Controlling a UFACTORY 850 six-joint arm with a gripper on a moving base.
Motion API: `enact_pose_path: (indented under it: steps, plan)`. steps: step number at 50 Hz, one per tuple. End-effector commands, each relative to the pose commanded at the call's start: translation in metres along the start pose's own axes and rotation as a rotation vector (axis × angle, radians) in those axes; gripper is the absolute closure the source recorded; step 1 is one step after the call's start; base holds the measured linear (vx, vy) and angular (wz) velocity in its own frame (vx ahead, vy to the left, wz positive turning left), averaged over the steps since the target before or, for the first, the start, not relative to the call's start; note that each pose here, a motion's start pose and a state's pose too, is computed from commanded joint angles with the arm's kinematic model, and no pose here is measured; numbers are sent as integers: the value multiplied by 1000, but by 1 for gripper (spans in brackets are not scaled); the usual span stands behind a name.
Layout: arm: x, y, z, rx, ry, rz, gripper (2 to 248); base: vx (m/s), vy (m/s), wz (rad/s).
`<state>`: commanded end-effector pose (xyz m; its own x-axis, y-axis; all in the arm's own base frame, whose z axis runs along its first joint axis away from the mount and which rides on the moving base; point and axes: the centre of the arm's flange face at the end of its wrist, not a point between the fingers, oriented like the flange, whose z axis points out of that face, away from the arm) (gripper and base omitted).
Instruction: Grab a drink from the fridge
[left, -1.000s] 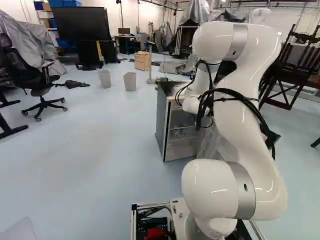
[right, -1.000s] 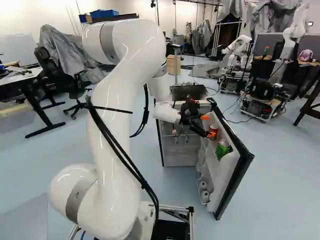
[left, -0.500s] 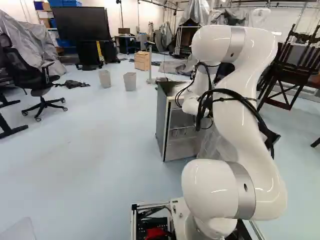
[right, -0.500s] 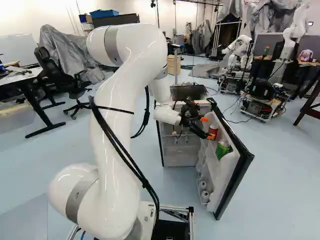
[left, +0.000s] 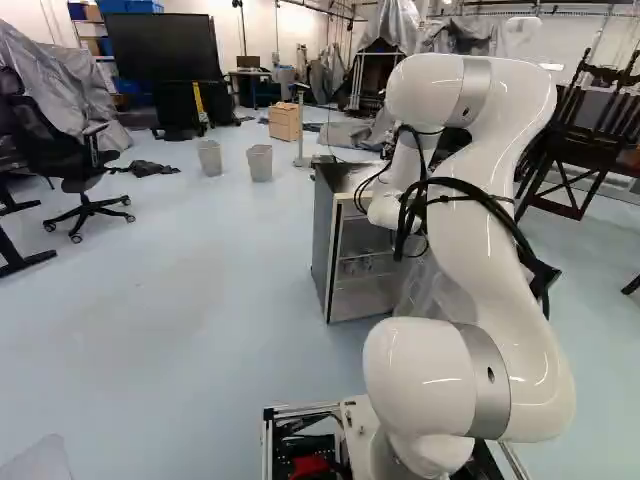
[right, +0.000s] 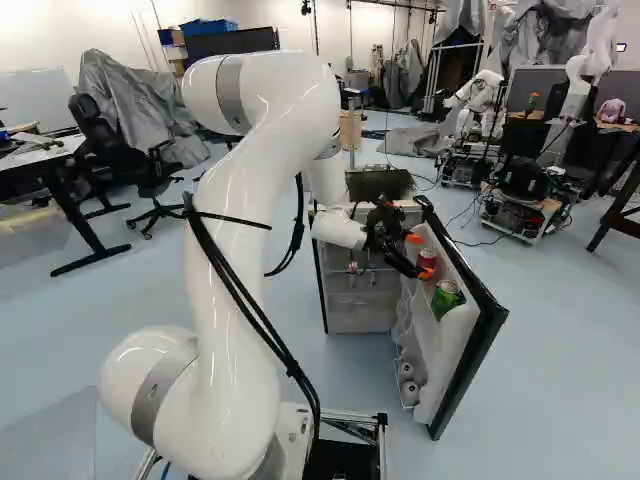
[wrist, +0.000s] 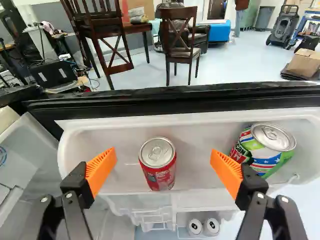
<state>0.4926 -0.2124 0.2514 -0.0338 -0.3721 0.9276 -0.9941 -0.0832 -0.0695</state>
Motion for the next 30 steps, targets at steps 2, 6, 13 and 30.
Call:
enact_pose_path:
  steps: [2,6,13,30]
  plan:
    - [0,0,0,0,0,0,3,0,0,0]
    - [0,0,0,0,0,0,3,0,0,0]
    - [0,0,0,0,0,0,3,0,0,0]
    - [-8,0,4,-5,-4,-10,3,0,0,0]
